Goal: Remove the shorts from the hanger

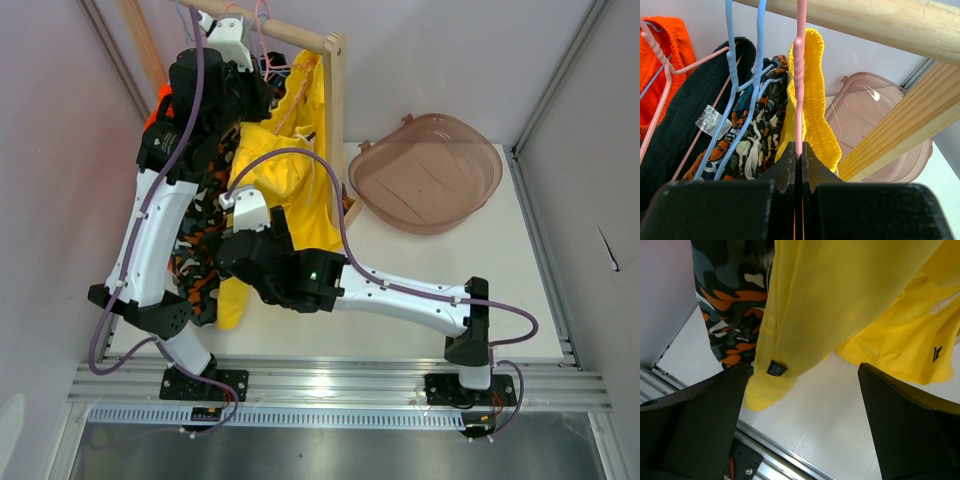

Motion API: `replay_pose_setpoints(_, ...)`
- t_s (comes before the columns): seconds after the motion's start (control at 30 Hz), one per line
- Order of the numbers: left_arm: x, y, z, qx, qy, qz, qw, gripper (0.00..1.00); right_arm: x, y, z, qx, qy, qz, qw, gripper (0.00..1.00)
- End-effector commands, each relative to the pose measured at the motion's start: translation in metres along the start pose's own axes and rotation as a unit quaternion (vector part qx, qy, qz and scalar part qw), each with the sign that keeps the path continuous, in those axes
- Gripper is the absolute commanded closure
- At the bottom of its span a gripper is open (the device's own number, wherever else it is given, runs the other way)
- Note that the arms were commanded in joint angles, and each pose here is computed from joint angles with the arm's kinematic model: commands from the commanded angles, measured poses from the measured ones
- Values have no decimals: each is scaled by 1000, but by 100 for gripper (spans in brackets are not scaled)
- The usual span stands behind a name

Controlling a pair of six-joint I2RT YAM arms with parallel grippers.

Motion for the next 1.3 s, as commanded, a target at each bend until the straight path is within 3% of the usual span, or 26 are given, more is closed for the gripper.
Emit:
replay_pose_setpoints(0.0,-25,2,-17,-18,-53,-39,998,100,-51,-10,-29,2,-78,48,996,1)
replay_pose_setpoints(0.23,-21,-6,-21,-19,-45,-66,997,100,-63,-16,-40,2,-122,72,990,1)
replay_pose_setpoints(0.27,-22,-9,-24,-13,-47,-69,996,100,-63,-17,-39,4,-125,70,990,5)
replay_pose_setpoints(0.3,-23,-11,-26,-4,-48,-69,996,100,-58,-17,-36,6,-128,60,990,14)
replay_pose_setpoints(0.4,-28,-13,-35,14,-53,-67,996,100,-50,-19,-31,12,-127,52,990,54)
replay_pose_setpoints(0.43,-30,-15,-39,24,-55,-64,996,100,-46,-19,-29,13,-123,50,991,80)
replay_pose_setpoints(0.5,-32,-16,-40,36,-61,-61,996,100,-39,-19,-27,12,-114,60,992,100)
replay_pose_setpoints(0.7,-41,-25,-45,90,-86,-28,992,100,-15,-17,-34,-1,-95,73,993,100)
replay_pose_setpoints(0.87,-57,-22,-48,91,-132,20,987,100,3,-4,-51,-23,-84,75,993,100)
replay_pose_setpoints(1.13,-67,-16,-37,53,-147,26,987,100,25,50,-100,-93,-87,29,991,100)
replay_pose_setpoints(1.27,-67,-13,-31,32,-147,12,989,100,43,65,-104,-115,-72,32,990,100)
Point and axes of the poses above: each gripper's point midway between its finger pads, its own z axis out along the fingers, its own y axis along the line the jaws close on, x = y × z, the point moved 8 cm from there along -z, back along the fingers, and after that the axes turned 5 degrees about z, right-handed, at the moved point
